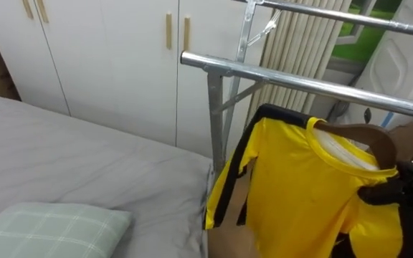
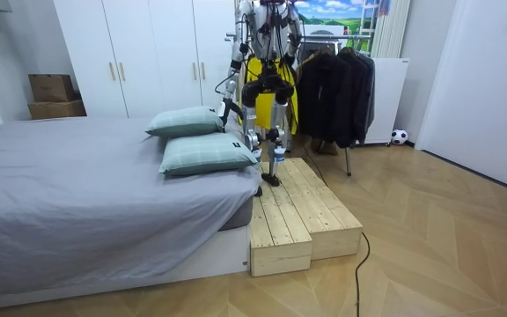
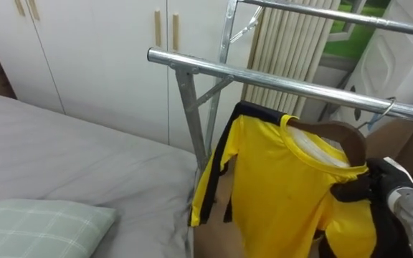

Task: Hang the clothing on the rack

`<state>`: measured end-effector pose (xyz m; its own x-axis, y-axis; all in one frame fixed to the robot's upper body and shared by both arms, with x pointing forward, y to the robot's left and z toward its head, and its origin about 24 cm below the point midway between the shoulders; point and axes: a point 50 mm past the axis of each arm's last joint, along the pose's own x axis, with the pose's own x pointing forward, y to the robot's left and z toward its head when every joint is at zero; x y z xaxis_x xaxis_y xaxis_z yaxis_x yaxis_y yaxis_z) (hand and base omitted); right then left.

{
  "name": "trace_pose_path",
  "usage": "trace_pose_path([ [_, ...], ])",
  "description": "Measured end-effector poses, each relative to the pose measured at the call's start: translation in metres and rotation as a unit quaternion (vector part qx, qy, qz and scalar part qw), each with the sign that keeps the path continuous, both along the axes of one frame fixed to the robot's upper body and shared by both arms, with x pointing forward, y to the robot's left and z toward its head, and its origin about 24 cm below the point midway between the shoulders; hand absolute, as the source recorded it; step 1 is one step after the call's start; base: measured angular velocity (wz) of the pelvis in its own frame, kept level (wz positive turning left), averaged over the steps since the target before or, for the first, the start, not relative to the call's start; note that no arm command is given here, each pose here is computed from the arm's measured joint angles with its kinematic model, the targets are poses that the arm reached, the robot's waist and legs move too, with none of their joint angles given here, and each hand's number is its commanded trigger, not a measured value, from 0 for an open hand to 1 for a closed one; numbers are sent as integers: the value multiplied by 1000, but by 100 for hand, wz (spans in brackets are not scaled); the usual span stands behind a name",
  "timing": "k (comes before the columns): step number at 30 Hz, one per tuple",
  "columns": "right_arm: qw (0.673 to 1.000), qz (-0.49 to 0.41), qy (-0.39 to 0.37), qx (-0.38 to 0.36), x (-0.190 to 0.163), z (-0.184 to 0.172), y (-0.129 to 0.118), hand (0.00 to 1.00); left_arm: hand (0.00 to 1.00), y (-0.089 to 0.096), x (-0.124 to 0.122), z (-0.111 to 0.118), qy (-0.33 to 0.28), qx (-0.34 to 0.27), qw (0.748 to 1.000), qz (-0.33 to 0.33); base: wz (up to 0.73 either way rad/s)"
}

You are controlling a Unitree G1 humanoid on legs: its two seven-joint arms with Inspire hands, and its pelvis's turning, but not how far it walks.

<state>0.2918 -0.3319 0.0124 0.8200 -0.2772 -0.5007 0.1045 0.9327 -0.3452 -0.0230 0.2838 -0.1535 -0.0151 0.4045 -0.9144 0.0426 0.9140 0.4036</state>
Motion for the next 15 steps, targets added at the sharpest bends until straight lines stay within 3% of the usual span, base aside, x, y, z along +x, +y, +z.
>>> trace_pose_path([
  [6, 987, -67, -51, 136, -17, -22, 9, 0, 0, -3, 0, -1, -3, 7, 1000, 13, 8],
  [11, 973, -77, -83, 200, -22, -26, 18, 0, 0, -11, -1, -4, -3, 7, 1000, 16, 1],
  [15, 939, -117, -120, 300, -31, -34, 27, 0, 0, -13, -3, -4, -1, 12, 1000, 20, -3],
])
